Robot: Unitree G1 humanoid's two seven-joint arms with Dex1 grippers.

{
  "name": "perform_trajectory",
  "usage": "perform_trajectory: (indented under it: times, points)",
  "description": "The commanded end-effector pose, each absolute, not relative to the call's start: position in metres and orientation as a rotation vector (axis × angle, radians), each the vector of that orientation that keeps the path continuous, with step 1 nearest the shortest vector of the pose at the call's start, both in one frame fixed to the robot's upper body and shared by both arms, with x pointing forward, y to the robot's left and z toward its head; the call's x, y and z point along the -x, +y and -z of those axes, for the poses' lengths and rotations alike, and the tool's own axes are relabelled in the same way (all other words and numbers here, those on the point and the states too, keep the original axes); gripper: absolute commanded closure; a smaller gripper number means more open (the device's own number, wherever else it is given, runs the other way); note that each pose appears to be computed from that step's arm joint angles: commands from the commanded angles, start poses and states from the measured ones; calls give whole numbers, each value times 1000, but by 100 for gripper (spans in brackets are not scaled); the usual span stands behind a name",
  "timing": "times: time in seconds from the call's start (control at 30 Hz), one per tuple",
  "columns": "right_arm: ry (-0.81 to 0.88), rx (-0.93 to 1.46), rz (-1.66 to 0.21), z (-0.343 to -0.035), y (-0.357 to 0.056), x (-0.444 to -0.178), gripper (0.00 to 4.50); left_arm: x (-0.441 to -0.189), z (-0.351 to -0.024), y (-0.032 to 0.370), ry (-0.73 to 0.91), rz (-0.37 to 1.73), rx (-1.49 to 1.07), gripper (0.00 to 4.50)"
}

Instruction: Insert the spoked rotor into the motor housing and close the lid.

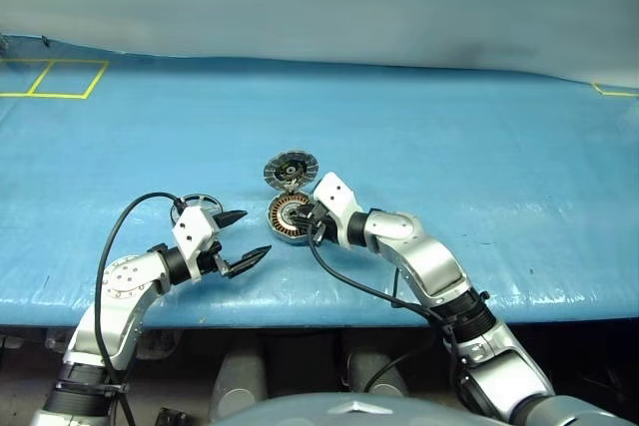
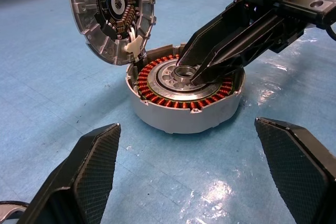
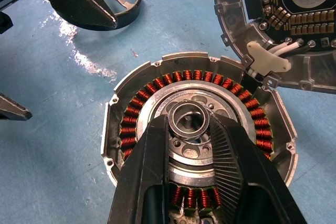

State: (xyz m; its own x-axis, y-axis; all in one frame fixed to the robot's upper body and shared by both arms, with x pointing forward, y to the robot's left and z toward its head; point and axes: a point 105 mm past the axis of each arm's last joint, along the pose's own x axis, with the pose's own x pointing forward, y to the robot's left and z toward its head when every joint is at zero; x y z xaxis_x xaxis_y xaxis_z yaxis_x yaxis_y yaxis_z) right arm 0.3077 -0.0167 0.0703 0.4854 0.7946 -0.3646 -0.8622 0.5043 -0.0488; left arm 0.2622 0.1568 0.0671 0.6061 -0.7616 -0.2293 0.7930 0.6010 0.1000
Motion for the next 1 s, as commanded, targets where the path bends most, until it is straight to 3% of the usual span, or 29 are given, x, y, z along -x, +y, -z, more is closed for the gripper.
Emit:
perform_trajectory:
  times: [0.03, 0.8, 1.0]
  points:
    - [266, 247, -1006, -81, -18, -314, 374, -263, -79, 156, 115, 906, -233, 0]
    - [269, 234, -1009, -82, -18, -315, 374, -262, -79, 155, 117, 904, -238, 0]
    - [258, 250, -1005, -82, -17, -315, 179, -263, -78, 156, 117, 901, -238, 0]
